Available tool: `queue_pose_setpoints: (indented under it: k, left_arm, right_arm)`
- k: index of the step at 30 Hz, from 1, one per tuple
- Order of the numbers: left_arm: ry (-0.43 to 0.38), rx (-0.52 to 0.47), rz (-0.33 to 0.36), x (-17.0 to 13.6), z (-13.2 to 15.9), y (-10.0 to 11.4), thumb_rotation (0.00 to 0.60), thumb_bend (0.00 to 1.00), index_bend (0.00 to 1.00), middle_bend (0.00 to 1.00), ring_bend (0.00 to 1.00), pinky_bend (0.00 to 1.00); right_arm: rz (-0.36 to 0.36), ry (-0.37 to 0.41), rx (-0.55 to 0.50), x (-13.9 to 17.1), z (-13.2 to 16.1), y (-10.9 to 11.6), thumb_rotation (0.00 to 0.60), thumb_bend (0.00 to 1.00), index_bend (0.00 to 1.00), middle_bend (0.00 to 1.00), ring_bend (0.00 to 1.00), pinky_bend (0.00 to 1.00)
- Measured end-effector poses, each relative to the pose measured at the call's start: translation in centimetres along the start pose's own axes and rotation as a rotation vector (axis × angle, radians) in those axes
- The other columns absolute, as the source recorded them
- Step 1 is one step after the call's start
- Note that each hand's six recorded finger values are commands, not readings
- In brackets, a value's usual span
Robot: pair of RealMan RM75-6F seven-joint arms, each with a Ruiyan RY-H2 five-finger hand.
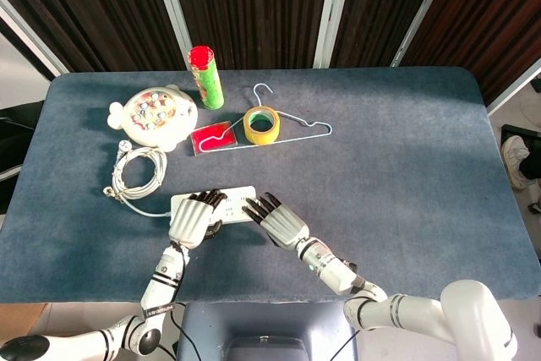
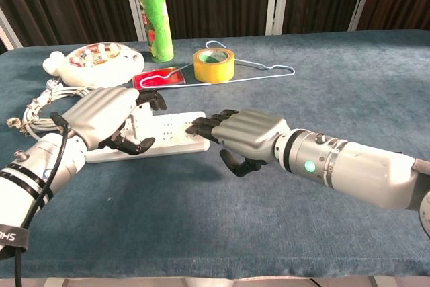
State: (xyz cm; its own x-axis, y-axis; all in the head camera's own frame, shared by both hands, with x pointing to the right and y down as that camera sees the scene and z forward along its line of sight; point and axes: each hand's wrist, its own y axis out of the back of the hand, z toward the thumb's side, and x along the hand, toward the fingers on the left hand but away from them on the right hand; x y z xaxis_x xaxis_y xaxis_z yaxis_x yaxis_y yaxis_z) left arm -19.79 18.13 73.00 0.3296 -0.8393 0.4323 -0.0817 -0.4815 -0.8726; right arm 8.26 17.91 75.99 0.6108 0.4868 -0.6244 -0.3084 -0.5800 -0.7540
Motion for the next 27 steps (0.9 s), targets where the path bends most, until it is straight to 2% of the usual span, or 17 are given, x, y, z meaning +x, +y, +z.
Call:
queue_pose_setpoints:
  k: [5, 9, 14, 16, 17, 19, 22, 27]
  left_arm:
    - [0.000, -0.010, 0.039, 0.2, -0.3, 1.2, 0.600, 0.44, 0.32, 0.39, 0.45, 0.51]
    - [-0.007, -0.028, 0.082, 0.2, -0.4, 3.1, 0.600, 0.43, 0.32, 0.38, 0.45, 0.51]
    - [0.000, -0.038, 0.121, -0.6, -2.1, 6.2, 0.600, 0.43, 0.30, 0.37, 0.44, 0.49]
    - [0.024, -0.026, 0.126, -1.4, -4.0, 7.4, 0.600, 0.43, 0.30, 0.37, 0.43, 0.45]
    - [0.040, -0.018, 0.124, -1.8, -5.0, 7.8, 0.600, 0.43, 0.29, 0.36, 0.43, 0.42]
    - [0.095, 0.002, 0.108, -3.2, -7.7, 8.3, 0.600, 0.43, 0.29, 0.36, 0.41, 0.33]
    - [0.180, -0.010, 0.064, -5.2, -11.0, 7.8, 0.600, 0.43, 0.29, 0.36, 0.38, 0.25]
    - [0.287, -0.072, -0.015, -7.1, -14.9, 6.1, 0.600, 0.41, 0.26, 0.34, 0.32, 0.17]
  right_arm:
    - [0.000, 0.002, 0.007, 0.2, 0.4, 0.1, 0.600, 0.89, 0.03, 0.11, 0.00, 0.00]
    - [-0.030, -0.001, -0.009, 0.5, 0.3, 0.9, 0.600, 0.89, 0.01, 0.11, 0.00, 0.00]
    - [-0.109, -0.004, -0.034, 2.0, -0.5, 3.4, 0.600, 0.87, 0.00, 0.11, 0.00, 0.00]
    - [-0.151, -0.007, -0.032, 3.2, -1.4, 4.9, 0.600, 0.80, 0.00, 0.11, 0.00, 0.00]
    - [-0.171, -0.010, -0.031, 3.8, -1.8, 5.6, 0.600, 0.77, 0.00, 0.11, 0.00, 0.00]
    - [-0.215, -0.018, -0.028, 5.6, -2.9, 7.2, 0.600, 0.64, 0.00, 0.10, 0.00, 0.00]
    - [-0.277, -0.038, -0.024, 8.6, -4.6, 9.6, 0.600, 0.53, 0.00, 0.10, 0.00, 0.00]
    - [-0.361, -0.065, -0.041, 13.9, -6.7, 12.5, 0.600, 0.51, 0.00, 0.09, 0.00, 0.00]
